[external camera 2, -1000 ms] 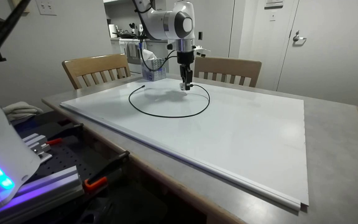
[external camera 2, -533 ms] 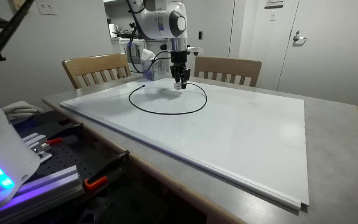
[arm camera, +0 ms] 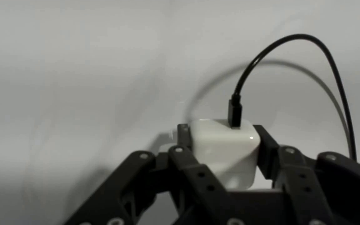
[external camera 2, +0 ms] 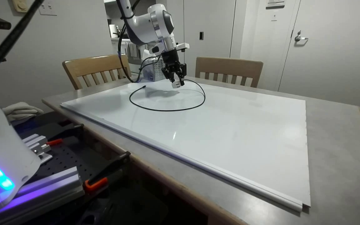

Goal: Wrap up the charger neatly into a circle

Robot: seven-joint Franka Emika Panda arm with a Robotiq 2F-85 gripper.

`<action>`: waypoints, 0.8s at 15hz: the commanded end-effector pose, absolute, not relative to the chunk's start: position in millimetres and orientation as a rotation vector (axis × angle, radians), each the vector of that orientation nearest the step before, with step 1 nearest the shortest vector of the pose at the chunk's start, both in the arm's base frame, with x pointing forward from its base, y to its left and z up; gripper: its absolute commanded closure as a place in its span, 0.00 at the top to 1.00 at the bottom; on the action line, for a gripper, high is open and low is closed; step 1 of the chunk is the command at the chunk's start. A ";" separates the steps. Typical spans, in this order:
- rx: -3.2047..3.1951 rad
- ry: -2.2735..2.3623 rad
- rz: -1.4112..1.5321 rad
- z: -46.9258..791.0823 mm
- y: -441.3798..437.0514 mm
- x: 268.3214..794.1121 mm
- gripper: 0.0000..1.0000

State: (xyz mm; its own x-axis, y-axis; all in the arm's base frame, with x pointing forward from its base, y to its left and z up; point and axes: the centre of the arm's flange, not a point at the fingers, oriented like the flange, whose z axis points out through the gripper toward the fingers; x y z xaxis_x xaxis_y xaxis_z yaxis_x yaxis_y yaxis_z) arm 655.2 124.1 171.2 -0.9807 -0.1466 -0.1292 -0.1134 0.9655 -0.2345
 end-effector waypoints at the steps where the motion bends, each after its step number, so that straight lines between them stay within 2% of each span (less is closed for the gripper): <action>1: -0.182 2.897 -0.318 173.4 111.9 657.3 0.76; 2: -0.105 2.892 -0.276 173.3 106.9 658.5 0.80; 4: 0.073 2.885 -0.163 176.4 92.1 660.9 0.96; 5: 0.152 2.887 -0.127 178.3 85.7 662.1 1.00; 12: 0.768 2.854 -0.010 203.9 46.2 670.2 1.00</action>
